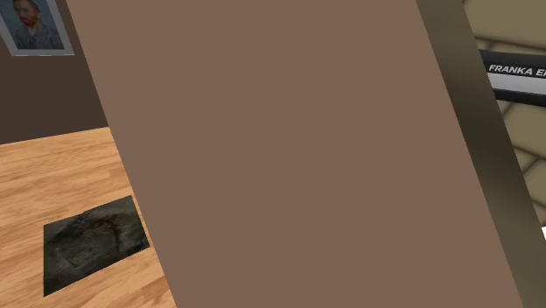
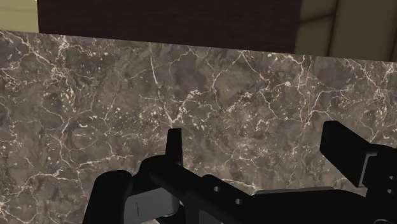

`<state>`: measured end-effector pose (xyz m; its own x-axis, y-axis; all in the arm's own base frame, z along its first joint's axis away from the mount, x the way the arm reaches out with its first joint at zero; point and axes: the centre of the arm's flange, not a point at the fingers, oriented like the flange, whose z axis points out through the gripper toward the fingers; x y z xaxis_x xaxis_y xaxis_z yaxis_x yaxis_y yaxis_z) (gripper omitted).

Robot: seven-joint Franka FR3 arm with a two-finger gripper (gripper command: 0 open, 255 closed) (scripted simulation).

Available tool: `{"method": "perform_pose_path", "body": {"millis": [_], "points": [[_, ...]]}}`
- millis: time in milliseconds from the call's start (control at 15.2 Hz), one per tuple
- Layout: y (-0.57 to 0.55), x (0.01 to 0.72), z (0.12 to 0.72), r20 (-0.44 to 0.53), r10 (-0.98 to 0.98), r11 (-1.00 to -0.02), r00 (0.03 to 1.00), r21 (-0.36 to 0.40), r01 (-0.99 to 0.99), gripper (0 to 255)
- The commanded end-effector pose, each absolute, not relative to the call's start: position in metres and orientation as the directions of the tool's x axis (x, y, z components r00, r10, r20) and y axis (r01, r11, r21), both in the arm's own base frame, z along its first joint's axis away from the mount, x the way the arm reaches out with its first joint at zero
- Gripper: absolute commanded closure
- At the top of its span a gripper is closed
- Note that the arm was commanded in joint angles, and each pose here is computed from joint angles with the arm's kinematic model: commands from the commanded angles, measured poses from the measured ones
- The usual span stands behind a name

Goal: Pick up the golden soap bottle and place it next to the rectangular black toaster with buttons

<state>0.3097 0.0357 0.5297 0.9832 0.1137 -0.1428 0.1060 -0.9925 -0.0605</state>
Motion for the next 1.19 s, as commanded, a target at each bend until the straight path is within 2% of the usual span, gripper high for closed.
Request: {"method": "perform_pose_path", "body": {"millis": [0,1122], "points": [[0.036,0.310,0.530,-0.143,0.114,-0.993,0.983,-0.060,0.106,0],[0.125,0.444,0.438,0.152,0.106,-0.989,0.983,-0.083,0.119,0]]}}
